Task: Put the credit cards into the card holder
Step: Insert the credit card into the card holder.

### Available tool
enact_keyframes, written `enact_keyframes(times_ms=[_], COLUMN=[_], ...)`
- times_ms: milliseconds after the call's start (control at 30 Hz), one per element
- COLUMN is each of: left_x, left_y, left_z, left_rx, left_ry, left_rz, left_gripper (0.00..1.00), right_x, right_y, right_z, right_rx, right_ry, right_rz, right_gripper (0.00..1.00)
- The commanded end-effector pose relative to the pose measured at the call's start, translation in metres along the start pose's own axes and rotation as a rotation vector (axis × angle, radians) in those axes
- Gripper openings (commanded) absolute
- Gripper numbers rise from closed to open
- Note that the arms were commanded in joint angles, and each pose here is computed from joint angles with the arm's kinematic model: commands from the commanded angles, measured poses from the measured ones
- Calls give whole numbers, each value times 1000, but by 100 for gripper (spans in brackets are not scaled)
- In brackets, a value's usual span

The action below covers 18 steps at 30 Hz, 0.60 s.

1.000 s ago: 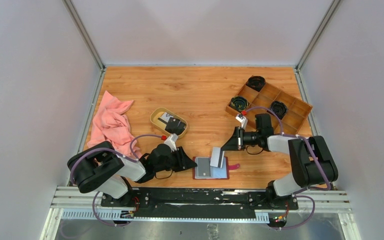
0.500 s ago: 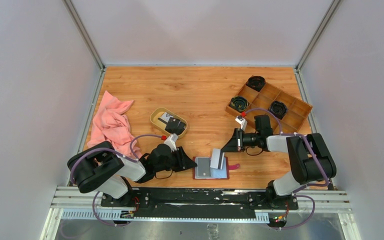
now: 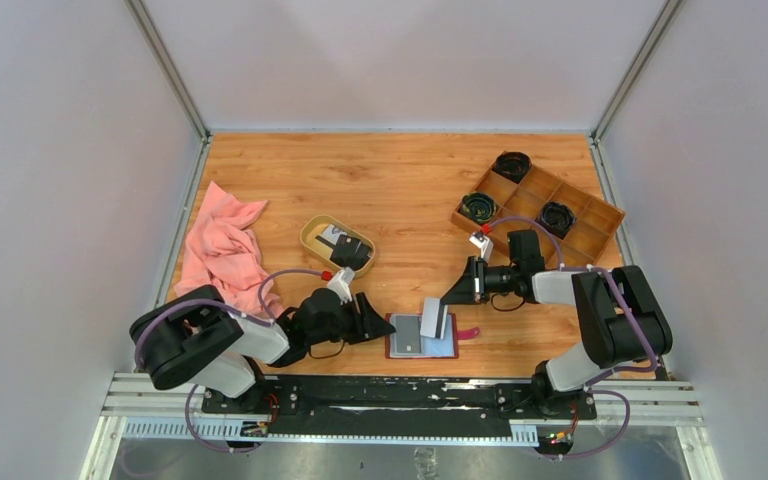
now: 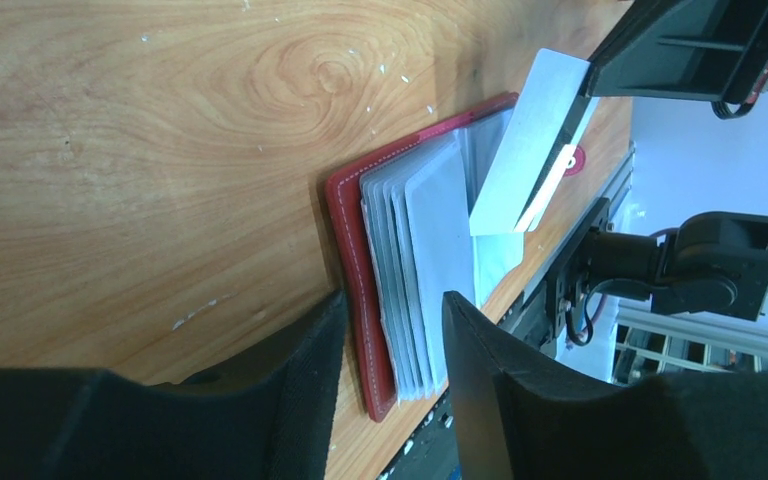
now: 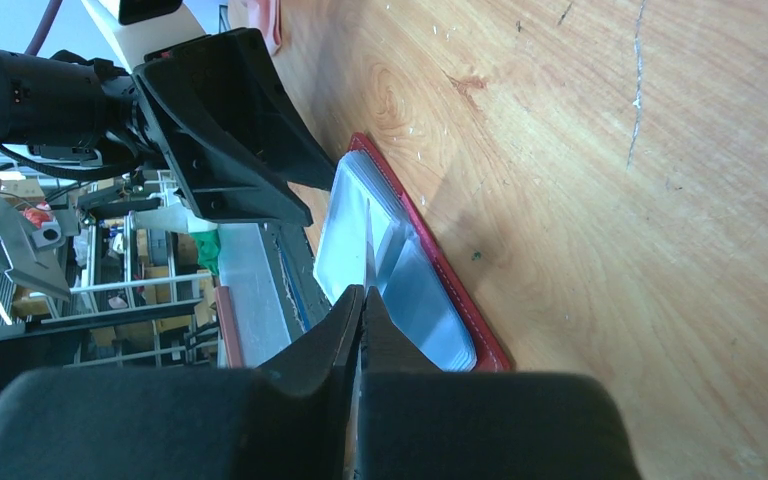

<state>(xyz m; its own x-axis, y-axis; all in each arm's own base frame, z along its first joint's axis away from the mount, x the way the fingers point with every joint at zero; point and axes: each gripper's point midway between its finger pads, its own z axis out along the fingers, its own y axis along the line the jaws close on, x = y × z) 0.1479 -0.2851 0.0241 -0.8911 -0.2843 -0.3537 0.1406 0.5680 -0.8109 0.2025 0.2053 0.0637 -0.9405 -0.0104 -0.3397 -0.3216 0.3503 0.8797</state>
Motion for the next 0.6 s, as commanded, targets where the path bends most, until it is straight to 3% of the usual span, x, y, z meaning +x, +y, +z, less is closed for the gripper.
enact_keyframes(times_ms=[0, 167, 567], left_x=[24, 27, 55], left_y=[52, 41, 44], left_z=[-18, -26, -25], left_rx=[-180, -126, -132], left_ry=[59, 69, 222], left_rz=[6, -14, -38], left_gripper=[50, 59, 59], right_x=[10, 11, 14], right_y=[1, 2, 9], right_z=[1, 0, -5], right_rx=[-2, 1, 4], right_ry=[27, 32, 36], right_rz=[-2, -9, -32], right_gripper=[0, 0, 0])
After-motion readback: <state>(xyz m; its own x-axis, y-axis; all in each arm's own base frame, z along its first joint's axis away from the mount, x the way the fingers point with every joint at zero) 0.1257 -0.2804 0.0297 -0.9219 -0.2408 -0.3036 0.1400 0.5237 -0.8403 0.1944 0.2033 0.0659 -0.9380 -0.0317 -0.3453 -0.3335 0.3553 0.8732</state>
